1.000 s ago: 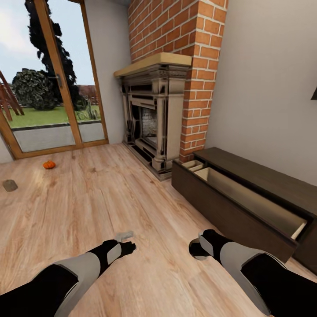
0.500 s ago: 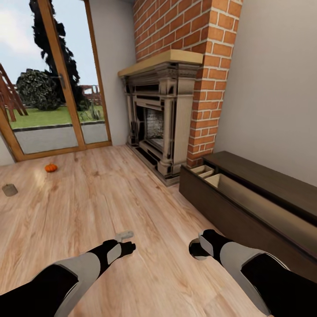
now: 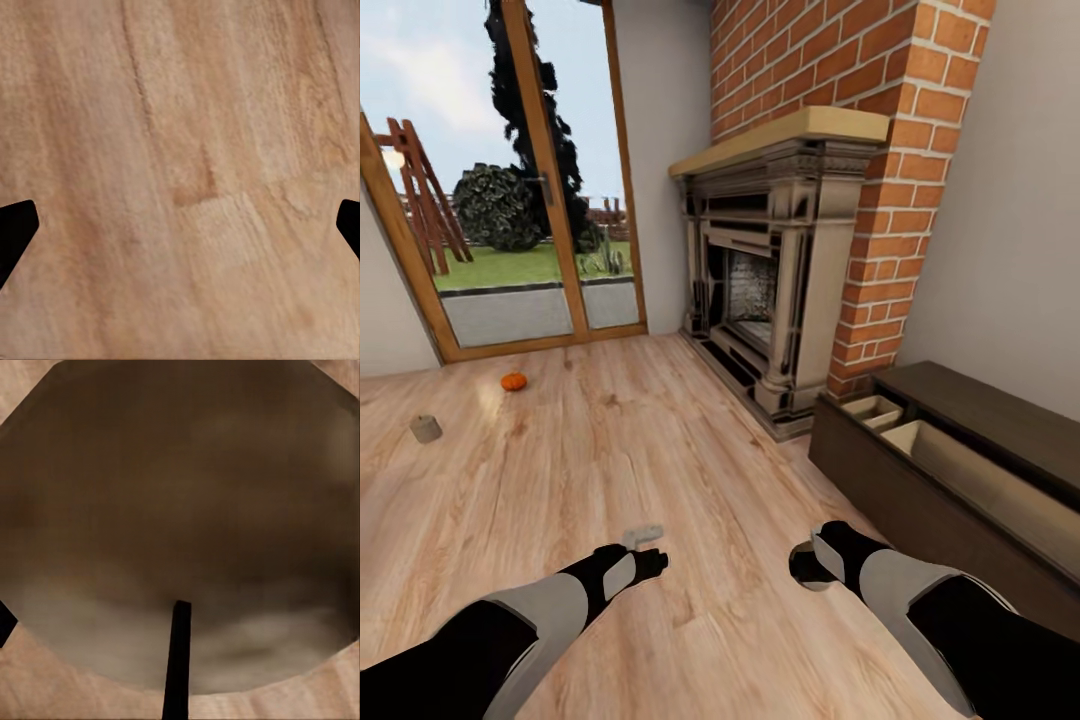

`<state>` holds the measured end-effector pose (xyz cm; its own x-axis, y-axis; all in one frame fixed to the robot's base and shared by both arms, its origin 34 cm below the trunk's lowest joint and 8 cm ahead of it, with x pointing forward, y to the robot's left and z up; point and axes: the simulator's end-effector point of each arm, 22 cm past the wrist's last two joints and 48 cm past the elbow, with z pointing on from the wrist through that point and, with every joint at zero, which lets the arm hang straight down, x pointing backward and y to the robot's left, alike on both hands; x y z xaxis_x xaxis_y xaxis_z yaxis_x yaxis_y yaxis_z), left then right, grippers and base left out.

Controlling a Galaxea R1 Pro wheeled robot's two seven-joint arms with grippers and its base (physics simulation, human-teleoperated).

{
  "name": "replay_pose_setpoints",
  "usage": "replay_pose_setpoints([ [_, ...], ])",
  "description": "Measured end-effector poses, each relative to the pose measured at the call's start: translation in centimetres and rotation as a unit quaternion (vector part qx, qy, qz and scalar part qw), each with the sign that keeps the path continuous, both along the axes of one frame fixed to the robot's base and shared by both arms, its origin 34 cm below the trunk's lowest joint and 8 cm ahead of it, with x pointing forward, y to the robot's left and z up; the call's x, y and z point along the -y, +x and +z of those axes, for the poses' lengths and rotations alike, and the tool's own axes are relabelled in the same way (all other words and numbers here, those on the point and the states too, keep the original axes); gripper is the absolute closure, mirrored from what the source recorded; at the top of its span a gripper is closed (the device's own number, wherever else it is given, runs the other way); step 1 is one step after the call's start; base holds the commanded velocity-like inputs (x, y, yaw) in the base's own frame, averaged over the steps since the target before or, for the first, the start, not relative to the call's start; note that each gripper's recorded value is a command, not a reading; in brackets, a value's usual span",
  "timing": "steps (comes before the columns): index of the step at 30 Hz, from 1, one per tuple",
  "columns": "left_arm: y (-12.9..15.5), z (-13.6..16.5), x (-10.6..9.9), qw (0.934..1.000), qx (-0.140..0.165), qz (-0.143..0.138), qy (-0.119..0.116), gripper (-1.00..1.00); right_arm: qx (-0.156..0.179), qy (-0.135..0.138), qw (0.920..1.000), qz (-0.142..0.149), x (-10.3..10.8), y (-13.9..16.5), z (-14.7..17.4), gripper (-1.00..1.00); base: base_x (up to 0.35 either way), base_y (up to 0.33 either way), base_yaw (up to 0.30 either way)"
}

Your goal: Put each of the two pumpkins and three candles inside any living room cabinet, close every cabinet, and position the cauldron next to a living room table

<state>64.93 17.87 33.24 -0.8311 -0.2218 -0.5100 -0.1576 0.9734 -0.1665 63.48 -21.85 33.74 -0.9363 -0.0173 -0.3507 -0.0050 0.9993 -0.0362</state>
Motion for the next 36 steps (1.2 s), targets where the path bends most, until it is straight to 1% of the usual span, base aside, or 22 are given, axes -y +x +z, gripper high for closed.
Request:
replay_pose_setpoints([
  [18,0.24,0.77,0.00,1.0000,0.007,0.000,0.000,-1.00,0.006,0.000,1.0000,0.000,0.02,0.15,0.67,1.00,0.301,0.135,0.246],
  [32,0.25,0.81,0.13,1.0000,0.007,-0.001,0.000,-1.00,0.006,-0.001,1.0000,0.000,0.15,0.13,0.66,1.00,0.301,0.132,0.018],
  [36,0.25,0.80,0.13,1.0000,0.007,-0.001,0.000,-1.00,0.000,-0.001,1.0000,0.000,0.12,-0.54,0.07,1.00,0.301,0.132,0.000],
])
